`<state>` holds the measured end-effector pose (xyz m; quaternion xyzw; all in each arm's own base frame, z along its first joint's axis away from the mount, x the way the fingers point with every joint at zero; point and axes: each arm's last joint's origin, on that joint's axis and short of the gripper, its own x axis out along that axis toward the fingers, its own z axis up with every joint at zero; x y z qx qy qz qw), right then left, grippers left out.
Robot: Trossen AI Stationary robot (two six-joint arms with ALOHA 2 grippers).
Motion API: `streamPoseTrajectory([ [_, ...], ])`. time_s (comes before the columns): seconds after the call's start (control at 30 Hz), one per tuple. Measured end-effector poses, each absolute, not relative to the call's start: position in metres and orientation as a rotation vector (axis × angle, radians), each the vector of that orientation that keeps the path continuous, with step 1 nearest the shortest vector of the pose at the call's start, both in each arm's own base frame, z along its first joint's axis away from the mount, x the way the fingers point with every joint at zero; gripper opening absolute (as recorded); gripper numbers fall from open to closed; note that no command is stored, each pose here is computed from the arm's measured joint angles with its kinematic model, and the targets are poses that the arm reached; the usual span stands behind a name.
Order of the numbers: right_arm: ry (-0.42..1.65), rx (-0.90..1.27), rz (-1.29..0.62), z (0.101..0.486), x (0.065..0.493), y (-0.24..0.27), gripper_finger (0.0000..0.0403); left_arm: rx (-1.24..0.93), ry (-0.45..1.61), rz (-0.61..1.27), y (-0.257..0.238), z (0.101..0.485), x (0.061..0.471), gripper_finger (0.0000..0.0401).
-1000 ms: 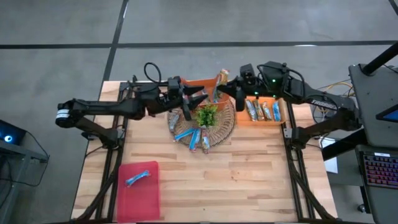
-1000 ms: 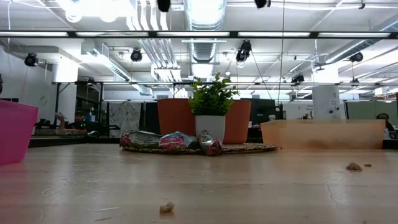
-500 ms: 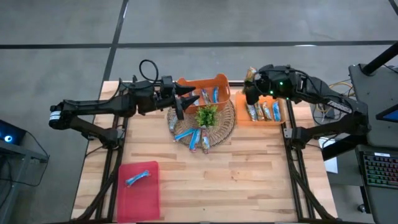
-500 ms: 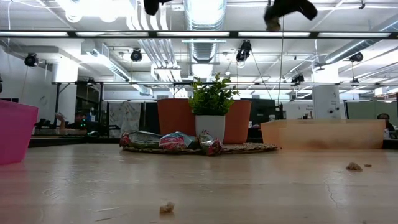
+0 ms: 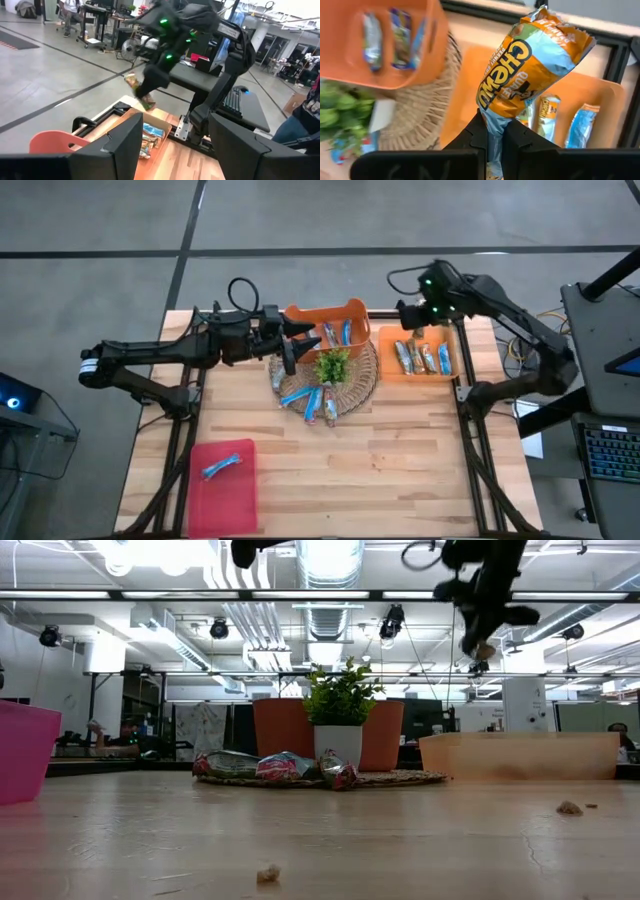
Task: Pick and place Granola Bars by type
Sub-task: Put the orange granola bar into the orange bin
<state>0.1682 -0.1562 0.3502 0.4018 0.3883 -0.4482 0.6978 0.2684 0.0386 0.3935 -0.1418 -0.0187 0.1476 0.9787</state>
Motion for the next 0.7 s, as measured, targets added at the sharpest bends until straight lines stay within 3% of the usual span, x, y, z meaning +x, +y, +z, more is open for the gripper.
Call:
streamPoseTrajectory([
  [0.47,1.199,0.964,-1.016,0.267,0.217,-0.206,0.0011,-0.294,0.022,0.306,0.038,0.388,0.268,0.0208],
  [0.7,1.214,0.97,-1.015,0.24,0.228,-0.215,0.0011,-0.297,0.014,0.303,0.038,0.39,0.265,0.0208],
])
